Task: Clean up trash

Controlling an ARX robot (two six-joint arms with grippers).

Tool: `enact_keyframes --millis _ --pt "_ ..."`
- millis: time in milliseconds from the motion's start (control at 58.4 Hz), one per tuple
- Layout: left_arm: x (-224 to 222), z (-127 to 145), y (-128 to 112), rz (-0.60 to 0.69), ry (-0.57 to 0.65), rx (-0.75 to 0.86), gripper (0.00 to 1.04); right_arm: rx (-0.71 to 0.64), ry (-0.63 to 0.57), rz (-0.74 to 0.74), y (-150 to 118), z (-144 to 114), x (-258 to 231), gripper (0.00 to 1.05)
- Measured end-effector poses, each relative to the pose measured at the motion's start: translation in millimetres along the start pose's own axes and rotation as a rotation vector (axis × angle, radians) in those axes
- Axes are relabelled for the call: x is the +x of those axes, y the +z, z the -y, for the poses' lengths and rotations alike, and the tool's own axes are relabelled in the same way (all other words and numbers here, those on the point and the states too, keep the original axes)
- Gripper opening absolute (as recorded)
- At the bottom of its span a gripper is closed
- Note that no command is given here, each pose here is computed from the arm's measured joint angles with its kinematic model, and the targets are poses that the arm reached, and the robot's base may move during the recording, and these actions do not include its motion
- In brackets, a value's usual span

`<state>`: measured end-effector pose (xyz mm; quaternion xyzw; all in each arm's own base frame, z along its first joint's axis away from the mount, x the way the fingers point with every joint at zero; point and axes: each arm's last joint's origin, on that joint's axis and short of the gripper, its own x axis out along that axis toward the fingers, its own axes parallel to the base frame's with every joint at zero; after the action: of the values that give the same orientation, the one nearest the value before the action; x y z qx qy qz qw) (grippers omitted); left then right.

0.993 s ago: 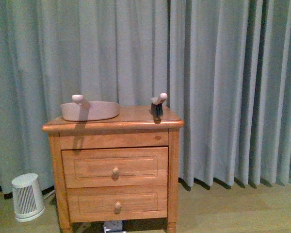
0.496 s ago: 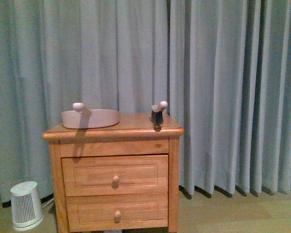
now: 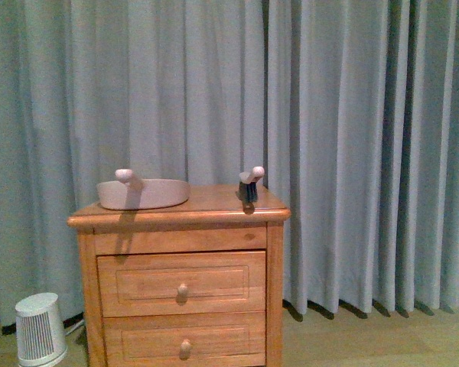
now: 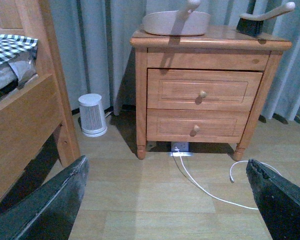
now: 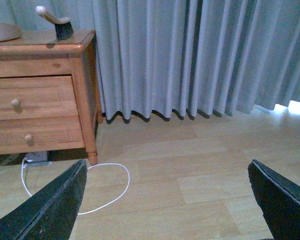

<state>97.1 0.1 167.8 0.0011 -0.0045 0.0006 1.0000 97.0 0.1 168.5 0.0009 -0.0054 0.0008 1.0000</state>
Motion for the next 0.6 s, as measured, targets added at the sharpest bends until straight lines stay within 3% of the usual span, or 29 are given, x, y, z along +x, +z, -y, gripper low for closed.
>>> enact_keyframes --millis 599 --pt "0.0 0.0 0.0 0.000 0.000 0.000 0.97 0.000 0.000 0.000 0.0 0.0 0.0 0.97"
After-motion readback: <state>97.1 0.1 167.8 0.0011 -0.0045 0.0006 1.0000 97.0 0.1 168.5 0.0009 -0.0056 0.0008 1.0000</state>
